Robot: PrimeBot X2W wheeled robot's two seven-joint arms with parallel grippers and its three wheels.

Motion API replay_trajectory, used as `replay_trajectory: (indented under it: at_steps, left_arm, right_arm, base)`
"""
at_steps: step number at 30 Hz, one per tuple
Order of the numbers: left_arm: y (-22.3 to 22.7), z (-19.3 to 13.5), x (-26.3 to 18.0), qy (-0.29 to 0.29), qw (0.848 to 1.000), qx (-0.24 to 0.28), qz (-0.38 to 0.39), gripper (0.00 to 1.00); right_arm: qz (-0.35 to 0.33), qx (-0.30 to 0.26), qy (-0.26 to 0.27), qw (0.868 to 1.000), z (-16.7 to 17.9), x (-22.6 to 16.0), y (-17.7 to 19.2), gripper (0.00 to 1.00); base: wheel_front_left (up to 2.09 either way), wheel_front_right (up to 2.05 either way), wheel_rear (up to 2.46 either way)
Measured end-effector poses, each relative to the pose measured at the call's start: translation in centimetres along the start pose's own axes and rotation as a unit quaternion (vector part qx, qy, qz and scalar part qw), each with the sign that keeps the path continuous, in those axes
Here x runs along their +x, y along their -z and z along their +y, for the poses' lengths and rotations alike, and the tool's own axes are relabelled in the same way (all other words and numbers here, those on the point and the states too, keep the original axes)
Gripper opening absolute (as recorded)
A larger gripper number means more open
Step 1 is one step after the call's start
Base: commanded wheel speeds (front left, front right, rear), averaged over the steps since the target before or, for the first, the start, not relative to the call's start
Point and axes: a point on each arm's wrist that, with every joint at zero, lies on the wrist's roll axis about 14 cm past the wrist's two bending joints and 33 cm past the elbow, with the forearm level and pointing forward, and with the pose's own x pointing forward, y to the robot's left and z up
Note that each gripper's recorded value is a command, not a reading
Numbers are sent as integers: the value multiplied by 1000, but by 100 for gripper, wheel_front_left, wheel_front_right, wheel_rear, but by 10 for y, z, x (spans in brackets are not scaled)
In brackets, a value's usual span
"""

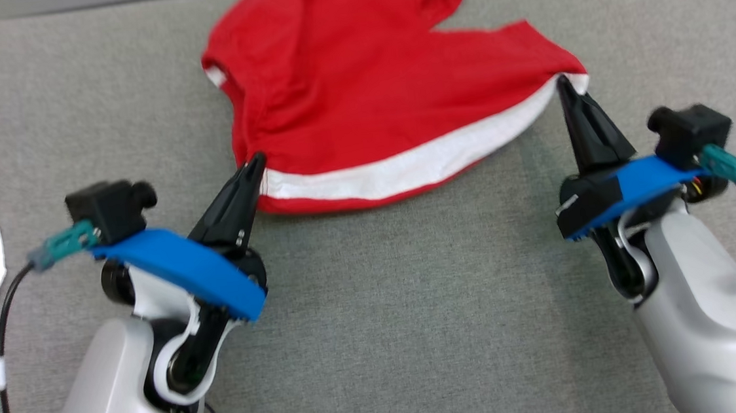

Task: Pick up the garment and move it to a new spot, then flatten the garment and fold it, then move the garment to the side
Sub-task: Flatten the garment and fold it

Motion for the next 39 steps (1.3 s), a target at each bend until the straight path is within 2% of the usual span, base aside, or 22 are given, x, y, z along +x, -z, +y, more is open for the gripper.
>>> replay_trajectory:
  at_steps: [7, 11, 16, 20, 28, 32, 39]
  left_arm:
    - [-28, -36, -54, 19, 996, -10, -84, 0]
    - [-33, -59, -89, 26, 993, -17, -116, 0]
    - [-19, -80, -120, 30, 993, -25, -114, 0]
    - [1, -89, -131, 27, 995, -44, -88, 0]
    - [28, -71, -131, -14, 995, -78, -54, 0]
    - [36, -60, -131, -39, 992, -109, -56, 0]
    - [29, -41, -117, -73, 976, -181, -98, 0]
  right_arm:
    - [-66, -5, 8, 998, -1, -50, -40, 0]
    - [-72, -4, 11, 997, 3, -91, -47, 0]
    - [-68, 11, 27, 997, 6, -141, -57, 0]
    - [-61, 15, 38, 997, 6, -163, -64, 0]
    - [-25, 15, 32, 999, 9, -148, -53, 0]
    - [-17, 9, 16, 1000, 13, -121, -51, 0]
    - [15, -35, -37, 999, 30, -57, -53, 0]
  base:
    - [0, 0, 0]
    - [0, 0, 0]
    - [0, 0, 0]
    - [0, 0, 0]
    - [0, 0, 0]
    - [0, 0, 0]
    - [0, 0, 0]
